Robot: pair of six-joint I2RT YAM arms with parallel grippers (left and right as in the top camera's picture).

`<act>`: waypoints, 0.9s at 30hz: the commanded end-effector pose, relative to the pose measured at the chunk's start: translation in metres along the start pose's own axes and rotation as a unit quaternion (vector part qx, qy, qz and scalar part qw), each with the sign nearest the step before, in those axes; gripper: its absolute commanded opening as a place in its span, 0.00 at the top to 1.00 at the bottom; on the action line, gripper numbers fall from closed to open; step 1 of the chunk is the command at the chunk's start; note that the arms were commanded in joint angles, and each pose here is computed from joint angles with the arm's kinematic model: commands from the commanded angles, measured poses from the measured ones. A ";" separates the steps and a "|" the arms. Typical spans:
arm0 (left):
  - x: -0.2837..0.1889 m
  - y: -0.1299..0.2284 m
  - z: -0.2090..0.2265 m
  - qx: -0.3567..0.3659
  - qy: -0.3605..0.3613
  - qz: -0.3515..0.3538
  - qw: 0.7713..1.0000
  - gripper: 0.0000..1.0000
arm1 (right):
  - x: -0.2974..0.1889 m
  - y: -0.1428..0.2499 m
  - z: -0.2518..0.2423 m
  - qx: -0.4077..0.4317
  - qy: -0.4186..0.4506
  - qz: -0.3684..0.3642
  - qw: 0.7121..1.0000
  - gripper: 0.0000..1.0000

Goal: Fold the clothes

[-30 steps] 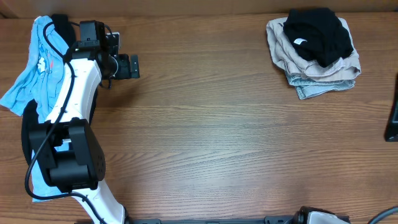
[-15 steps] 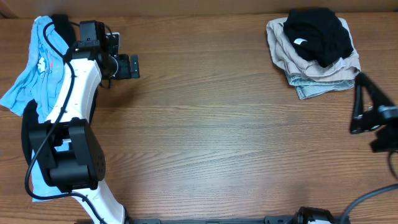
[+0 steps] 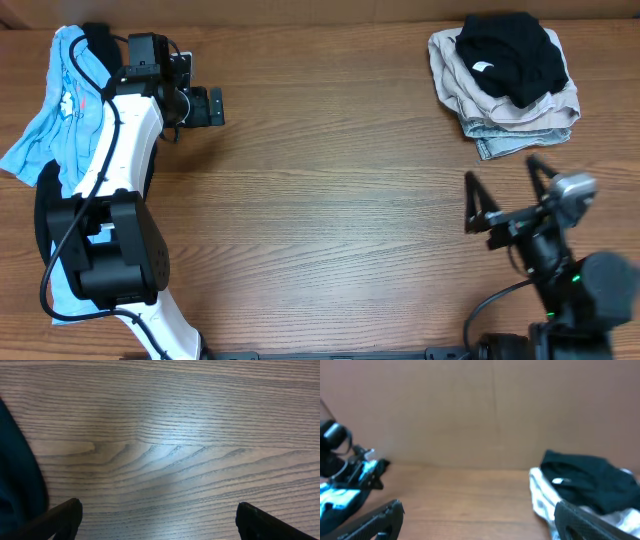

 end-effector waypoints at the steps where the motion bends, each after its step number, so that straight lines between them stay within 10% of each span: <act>1: -0.004 -0.005 0.001 -0.004 -0.001 -0.008 1.000 0.00 | -0.003 0.030 0.001 0.034 0.012 -0.015 0.999 0.00; 27: -0.004 -0.005 0.001 -0.004 -0.001 -0.008 1.000 0.00 | -0.008 0.132 -0.013 0.050 0.070 -0.020 0.996 0.00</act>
Point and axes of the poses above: each gripper's point midway between its finger pads, its own x axis out along the fingers, its own z axis along the line the jaws close on, y = z × x, the point moved 1 cm from there along -x, back along the fingers, and after that the axes turned 9 degrees about -x, right-handed, at the moved point
